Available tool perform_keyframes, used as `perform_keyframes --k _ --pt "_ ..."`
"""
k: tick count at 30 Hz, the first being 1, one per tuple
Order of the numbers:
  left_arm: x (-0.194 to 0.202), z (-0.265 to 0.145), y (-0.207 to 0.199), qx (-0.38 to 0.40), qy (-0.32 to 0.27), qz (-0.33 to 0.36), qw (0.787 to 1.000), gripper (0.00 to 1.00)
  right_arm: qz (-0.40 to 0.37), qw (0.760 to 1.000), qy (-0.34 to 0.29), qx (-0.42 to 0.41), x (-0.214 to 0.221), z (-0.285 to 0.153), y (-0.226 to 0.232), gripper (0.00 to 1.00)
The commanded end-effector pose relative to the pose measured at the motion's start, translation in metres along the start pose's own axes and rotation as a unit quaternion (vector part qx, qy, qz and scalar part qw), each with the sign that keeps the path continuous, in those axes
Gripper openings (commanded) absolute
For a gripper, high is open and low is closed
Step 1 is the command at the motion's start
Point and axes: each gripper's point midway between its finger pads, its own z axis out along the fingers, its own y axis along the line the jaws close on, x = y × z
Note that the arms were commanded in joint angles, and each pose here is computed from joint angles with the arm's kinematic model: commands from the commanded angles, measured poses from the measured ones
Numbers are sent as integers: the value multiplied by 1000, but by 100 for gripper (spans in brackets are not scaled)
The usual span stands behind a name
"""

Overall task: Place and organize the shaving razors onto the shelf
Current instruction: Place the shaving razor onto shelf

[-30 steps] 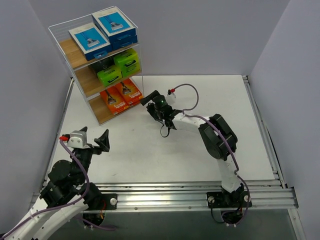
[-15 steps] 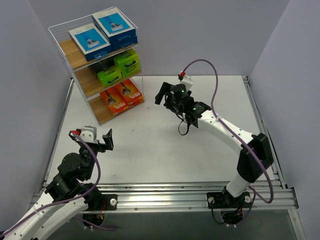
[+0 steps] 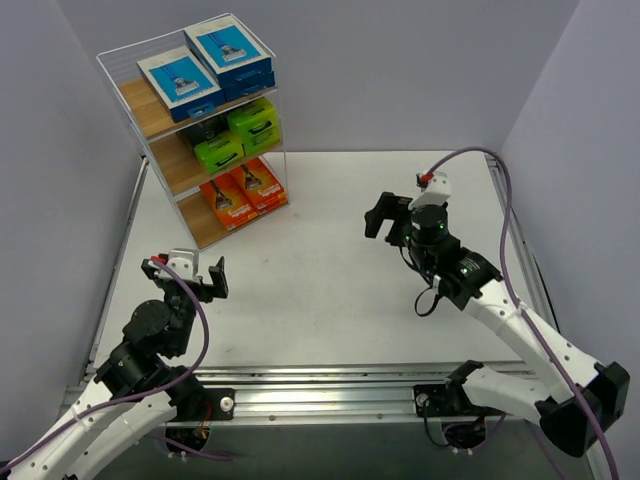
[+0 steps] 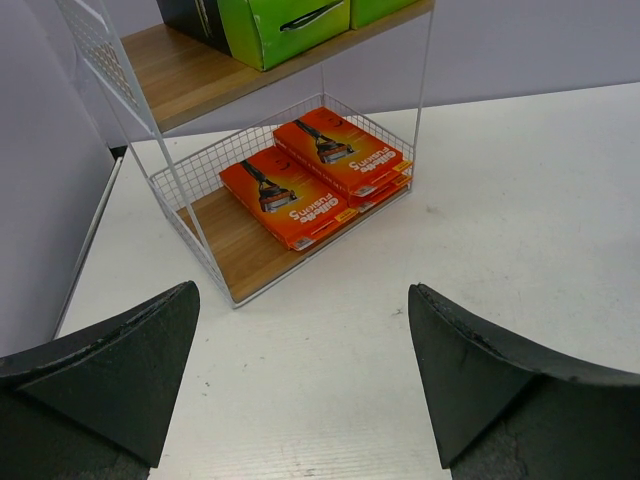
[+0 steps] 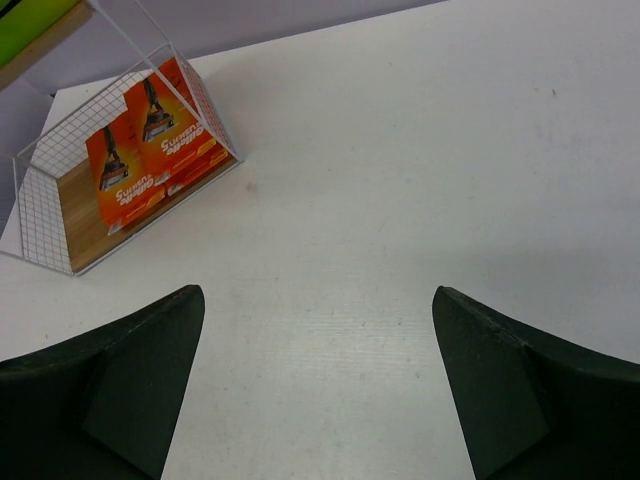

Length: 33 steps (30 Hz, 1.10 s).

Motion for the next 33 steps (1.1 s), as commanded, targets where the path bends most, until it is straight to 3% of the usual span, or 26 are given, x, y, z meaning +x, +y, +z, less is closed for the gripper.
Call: perform_keyframes --k 1,11,20,24,33 --pt "-14 -2 7 -11 -15 -10 1000 94 -12 998 -57 -4 -20 -13 -6 93" --pt "-11 0 9 -22 -4 1 1000 94 -49 998 -33 24 3 -7 -24 99" --pt "-14 0 14 -29 -5 5 1000 94 -29 1000 -4 5 10 18 -40 100" --pt "-17 -2 20 -38 -12 -1 999 94 17 1000 -3 -25 -9 34 -68 99" --pt "-14 2 22 -40 -7 1 999 94 -14 999 -45 -3 -25 19 -82 100"
